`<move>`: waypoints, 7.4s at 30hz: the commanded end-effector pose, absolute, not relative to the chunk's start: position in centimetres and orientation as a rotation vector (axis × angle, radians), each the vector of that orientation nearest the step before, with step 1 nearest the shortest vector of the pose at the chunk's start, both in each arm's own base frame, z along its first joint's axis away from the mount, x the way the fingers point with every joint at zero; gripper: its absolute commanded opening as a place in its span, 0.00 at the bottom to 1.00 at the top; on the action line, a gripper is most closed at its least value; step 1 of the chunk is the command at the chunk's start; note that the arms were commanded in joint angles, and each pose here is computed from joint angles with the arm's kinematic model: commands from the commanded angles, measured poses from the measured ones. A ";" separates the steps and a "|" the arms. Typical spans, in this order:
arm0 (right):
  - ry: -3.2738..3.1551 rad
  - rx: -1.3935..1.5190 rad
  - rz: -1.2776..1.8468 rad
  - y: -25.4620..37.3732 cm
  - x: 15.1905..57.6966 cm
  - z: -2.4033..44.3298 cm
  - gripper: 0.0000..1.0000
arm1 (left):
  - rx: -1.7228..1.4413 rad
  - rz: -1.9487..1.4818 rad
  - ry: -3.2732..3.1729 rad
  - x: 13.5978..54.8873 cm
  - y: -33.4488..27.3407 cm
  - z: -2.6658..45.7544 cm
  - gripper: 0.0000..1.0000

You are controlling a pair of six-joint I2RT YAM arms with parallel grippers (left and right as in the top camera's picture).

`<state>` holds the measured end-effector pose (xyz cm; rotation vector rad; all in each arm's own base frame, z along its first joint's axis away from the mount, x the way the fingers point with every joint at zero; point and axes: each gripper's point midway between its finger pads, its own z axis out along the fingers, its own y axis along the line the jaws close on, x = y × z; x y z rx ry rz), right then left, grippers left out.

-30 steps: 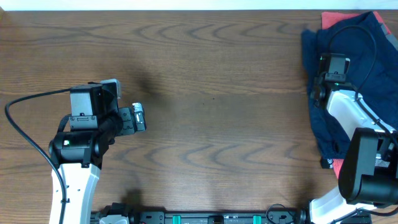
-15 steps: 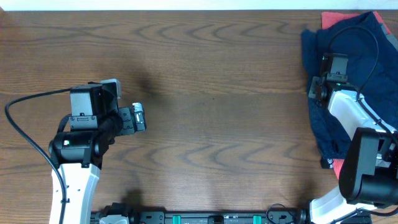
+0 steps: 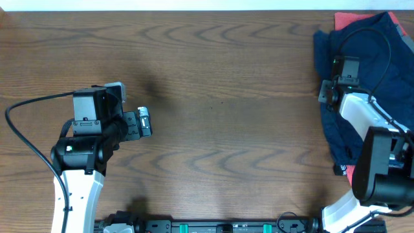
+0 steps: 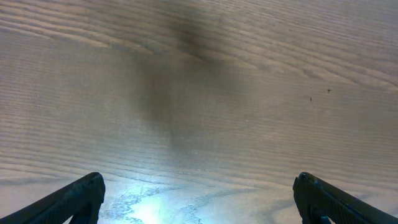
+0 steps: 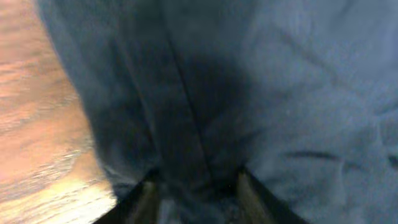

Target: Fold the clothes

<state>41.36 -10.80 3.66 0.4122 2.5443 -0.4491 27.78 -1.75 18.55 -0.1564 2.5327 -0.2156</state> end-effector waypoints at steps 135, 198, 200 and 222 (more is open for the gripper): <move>2.915 0.665 -0.016 1.4 29.3 9.2 0.95 | -0.658 -0.832 3.353 19.6 -9.3 6.4 0.98; 2.929 0.475 0.180 6.9 26.7 9.8 0.99 | -1.695 -0.586 2.740 16.4 -4.3 5.2 0.92; 2.905 0.822 0.169 6.5 25.7 9.6 0.99 | -1.692 -0.657 2.739 16.4 -5.2 4.1 0.91; 2.742 1.407 0.317 7.5 23.0 1.7 0.90 | -1.794 -0.344 2.541 17.2 -1.4 0.4 0.73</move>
